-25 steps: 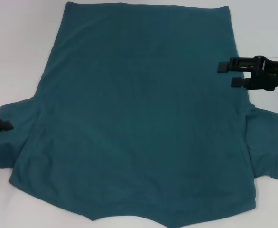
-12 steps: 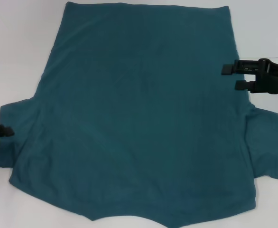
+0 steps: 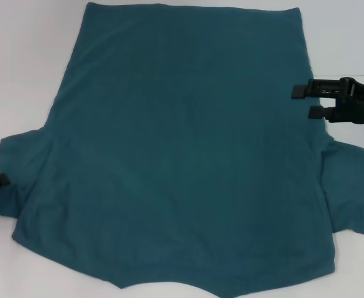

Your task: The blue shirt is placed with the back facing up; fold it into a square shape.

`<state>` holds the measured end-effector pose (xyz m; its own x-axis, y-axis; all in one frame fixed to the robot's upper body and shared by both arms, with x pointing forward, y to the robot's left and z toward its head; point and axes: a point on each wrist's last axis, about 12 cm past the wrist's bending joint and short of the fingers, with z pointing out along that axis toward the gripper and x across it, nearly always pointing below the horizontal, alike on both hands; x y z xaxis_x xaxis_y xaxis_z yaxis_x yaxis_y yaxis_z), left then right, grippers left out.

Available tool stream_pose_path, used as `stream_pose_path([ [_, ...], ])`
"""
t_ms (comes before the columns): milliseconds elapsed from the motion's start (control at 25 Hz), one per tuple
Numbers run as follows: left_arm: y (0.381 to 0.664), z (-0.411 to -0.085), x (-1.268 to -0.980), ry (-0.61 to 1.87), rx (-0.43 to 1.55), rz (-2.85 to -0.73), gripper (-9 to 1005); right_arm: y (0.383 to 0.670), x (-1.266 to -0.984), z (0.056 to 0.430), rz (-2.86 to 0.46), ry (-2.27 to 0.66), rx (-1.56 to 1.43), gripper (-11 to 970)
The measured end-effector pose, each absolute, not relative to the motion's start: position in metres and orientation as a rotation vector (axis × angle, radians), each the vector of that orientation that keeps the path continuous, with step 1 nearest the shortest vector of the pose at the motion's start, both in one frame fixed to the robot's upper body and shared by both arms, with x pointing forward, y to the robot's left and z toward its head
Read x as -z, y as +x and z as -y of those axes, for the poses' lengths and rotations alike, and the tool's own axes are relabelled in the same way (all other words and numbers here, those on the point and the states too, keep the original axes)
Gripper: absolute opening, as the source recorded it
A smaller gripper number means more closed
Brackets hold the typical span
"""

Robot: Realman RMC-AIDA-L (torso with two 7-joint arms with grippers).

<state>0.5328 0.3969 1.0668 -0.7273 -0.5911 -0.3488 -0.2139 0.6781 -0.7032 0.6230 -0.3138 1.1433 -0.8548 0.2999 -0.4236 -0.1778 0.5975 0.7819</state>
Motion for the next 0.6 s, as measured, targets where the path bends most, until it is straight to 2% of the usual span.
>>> stream_pose_path([
  [80, 0.533, -0.397, -1.067, -0.616, 0.87, -2.325, 62, 0.623, -1.143, 0.314, -2.302, 0.097, -1.207, 883],
  [280, 0.533, -0.398, -1.067, -0.561, 0.846, -2.331, 35, 0.623, -1.143, 0.314, -2.302, 0.1, -1.204, 884],
  [600, 0.542, -0.4, -1.083, -0.226, 0.664, -2.38, 5, 0.623, -1.143, 0.315, -2.301, 0.102, -1.198, 884],
])
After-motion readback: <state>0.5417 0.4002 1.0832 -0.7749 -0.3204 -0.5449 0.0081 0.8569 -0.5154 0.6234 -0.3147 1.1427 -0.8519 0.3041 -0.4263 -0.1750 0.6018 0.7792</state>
